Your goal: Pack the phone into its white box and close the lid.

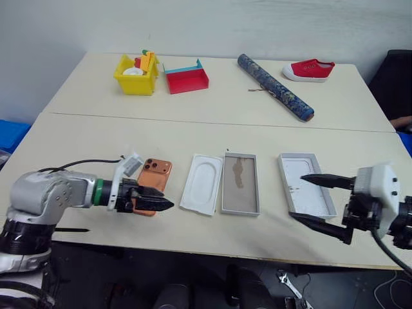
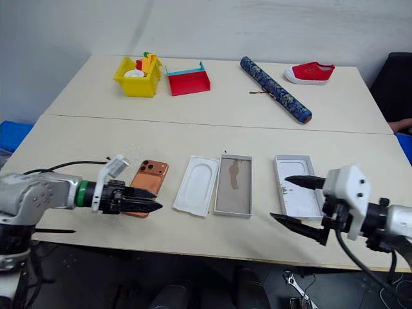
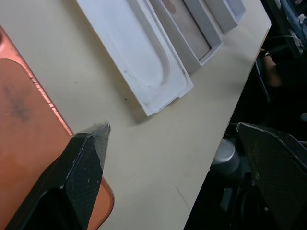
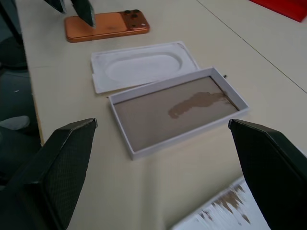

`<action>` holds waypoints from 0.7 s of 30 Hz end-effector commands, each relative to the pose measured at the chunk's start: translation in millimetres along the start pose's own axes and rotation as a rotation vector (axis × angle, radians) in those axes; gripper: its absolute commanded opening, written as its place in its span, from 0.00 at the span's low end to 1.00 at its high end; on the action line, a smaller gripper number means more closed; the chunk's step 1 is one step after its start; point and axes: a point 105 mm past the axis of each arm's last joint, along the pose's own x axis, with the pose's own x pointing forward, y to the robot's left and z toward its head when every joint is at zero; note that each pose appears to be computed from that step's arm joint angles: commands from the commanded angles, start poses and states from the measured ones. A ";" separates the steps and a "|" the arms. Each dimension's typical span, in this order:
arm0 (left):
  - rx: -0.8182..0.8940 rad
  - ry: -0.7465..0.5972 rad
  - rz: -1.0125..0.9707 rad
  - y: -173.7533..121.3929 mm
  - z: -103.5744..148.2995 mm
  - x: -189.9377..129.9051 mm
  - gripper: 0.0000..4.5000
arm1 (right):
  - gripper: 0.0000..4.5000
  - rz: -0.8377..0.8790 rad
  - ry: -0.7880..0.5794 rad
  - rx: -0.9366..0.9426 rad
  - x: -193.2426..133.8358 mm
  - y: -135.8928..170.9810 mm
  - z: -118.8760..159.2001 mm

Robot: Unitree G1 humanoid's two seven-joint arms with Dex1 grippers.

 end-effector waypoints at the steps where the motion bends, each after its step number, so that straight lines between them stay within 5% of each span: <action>1: -0.055 0.022 0.005 0.0 6.0 8.2 0.99 | 1.00 0.059 -0.033 -0.050 11.5 15.3 9.8; 21: -0.261 0.030 -0.087 16.5 24.3 52.0 0.95 | 1.00 0.084 -0.065 -0.047 26.6 25.8 9.7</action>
